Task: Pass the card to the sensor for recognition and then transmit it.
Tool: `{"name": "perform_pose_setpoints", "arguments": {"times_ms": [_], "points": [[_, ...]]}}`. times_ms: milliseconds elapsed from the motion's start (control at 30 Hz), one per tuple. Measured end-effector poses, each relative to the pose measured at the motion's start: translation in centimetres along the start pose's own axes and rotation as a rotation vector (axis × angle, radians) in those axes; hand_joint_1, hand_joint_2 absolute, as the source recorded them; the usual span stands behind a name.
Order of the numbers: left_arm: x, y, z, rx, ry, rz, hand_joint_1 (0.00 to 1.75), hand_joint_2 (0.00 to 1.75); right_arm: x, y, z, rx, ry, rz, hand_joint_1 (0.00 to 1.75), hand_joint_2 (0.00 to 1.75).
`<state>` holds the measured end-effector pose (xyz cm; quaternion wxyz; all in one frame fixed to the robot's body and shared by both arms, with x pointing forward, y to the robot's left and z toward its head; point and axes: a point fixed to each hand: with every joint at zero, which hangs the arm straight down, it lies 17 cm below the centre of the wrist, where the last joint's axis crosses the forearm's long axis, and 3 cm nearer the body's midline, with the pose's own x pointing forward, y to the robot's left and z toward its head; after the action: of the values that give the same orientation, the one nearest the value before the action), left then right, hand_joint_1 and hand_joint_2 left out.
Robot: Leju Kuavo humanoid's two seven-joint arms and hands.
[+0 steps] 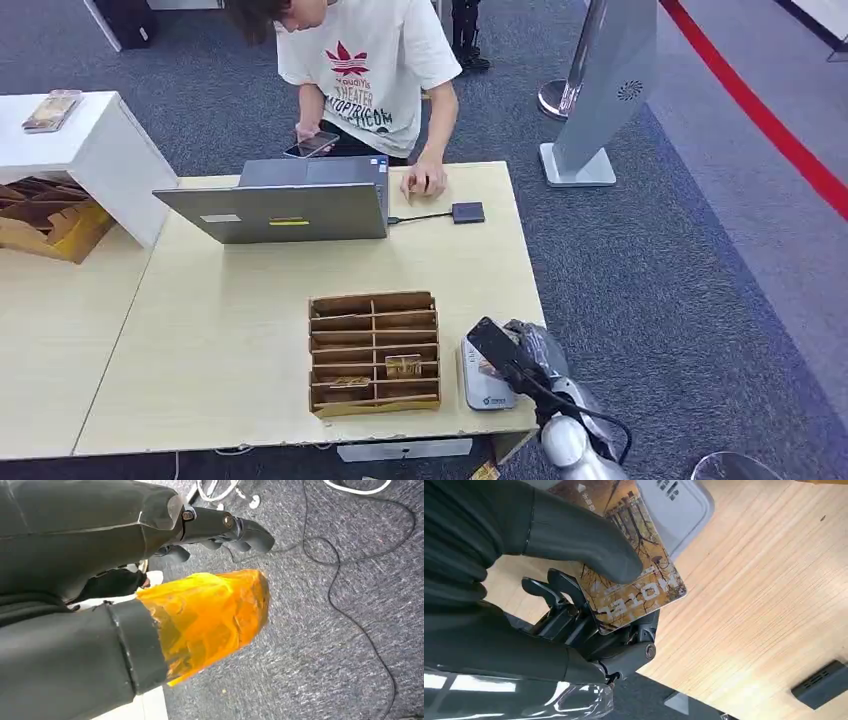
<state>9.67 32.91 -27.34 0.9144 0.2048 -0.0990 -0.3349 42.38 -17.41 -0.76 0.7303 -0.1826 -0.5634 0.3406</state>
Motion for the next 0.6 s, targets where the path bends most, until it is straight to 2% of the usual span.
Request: {"name": "perform_pose_setpoints", "arguments": {"times_ms": [600], "points": [[0.45,0.33,-0.1,0.003,-0.019,-0.044,0.0,0.0,-0.13,0.33,-0.68,0.013,0.014,-0.008,1.75,1.75]]}}
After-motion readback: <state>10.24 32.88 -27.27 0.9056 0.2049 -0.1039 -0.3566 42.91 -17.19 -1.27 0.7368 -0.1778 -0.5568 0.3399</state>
